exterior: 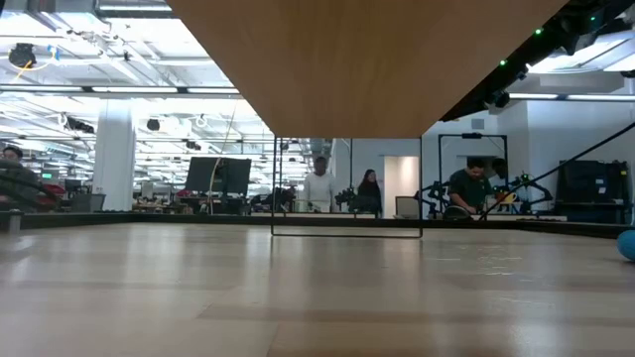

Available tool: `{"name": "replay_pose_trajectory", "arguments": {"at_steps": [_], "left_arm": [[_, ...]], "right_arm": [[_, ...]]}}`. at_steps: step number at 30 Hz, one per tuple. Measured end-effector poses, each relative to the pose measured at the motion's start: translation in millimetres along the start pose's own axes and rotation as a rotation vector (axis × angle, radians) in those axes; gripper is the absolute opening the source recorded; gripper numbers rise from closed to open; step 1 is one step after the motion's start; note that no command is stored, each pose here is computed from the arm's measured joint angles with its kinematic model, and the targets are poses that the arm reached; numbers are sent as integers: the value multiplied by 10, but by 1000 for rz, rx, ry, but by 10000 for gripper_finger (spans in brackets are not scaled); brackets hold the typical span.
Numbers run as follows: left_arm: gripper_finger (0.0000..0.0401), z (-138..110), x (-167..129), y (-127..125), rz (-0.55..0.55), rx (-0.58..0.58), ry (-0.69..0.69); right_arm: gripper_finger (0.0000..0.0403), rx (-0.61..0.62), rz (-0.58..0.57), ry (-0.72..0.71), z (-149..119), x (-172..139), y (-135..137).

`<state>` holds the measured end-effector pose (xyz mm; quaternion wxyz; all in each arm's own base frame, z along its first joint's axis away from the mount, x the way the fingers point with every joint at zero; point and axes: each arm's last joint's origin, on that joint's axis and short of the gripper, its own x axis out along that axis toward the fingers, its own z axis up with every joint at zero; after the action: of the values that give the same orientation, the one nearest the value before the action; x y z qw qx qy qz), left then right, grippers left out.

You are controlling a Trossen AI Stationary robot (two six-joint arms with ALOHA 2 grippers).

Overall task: Stack small to large cups/mugs on shelf
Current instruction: Put the light blue mug on the shelf

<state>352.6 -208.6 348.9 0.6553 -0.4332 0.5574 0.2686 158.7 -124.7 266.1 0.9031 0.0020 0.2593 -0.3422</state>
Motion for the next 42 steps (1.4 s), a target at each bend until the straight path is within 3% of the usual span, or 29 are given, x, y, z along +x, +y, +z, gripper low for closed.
{"name": "replay_pose_trajectory", "arguments": {"at_steps": [5,19,42], "left_arm": [[27,-2,-3,-20,-22,14,6],[103,-4,-6,-42,-46,13,11],[105,10,-272,21,-127,14,-32]], "right_arm": [[127,0,0,0,0,-1,0],[127,0,0,0,0,-1,0],[127,-4,0,-1,1,0,0]]}}
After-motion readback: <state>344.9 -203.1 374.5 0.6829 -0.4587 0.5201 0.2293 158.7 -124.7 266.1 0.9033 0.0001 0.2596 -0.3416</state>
